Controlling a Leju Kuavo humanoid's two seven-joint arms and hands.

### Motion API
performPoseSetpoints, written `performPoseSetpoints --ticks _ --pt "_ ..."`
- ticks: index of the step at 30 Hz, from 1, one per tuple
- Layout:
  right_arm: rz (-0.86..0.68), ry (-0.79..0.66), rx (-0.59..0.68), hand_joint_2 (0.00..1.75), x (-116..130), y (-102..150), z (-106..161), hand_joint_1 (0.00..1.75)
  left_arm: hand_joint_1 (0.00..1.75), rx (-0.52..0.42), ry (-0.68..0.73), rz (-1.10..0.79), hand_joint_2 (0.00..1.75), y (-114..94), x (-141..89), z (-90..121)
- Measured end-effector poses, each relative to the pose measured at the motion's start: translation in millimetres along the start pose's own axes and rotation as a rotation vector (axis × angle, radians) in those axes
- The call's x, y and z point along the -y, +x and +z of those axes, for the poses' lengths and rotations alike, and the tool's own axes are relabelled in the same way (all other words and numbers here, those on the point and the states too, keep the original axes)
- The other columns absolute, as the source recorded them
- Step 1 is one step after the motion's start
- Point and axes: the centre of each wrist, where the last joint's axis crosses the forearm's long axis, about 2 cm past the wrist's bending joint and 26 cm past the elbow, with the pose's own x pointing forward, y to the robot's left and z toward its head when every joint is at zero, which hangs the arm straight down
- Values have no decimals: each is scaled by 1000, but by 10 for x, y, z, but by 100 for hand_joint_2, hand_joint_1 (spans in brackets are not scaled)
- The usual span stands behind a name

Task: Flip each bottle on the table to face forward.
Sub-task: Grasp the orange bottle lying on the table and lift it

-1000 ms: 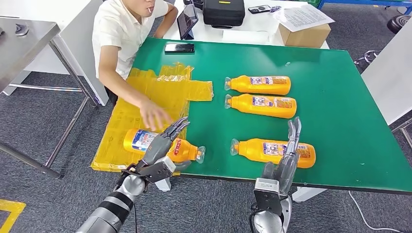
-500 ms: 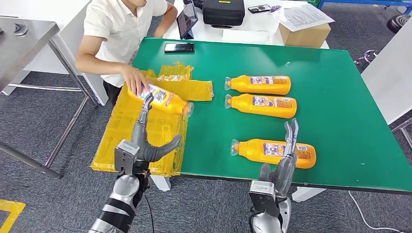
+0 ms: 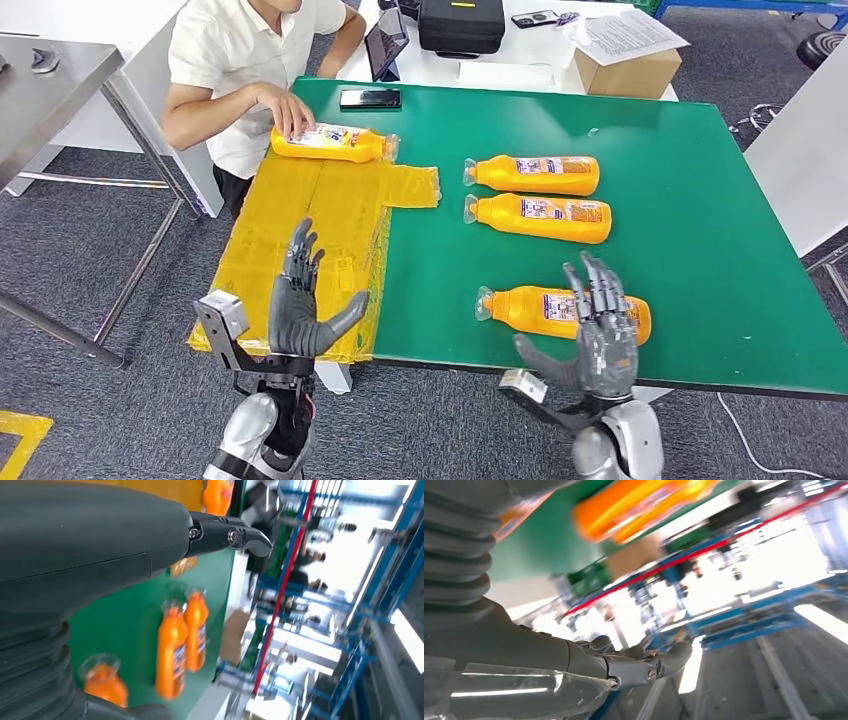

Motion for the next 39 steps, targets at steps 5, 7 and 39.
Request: performPoseSetpoints --ticks 5,7,39 --pt "157 109 -105 175 85 -504 153 0 0 -61 -157 32 175 -79 -14 219" --pt "182 172 -169 175 53 -624 235 0 0 -90 -214 42 175 -103 -29 306" --pt "166 625 -210 175 -383 -1062 -1 0 0 -159 -340 -62 175 -108 95 421"
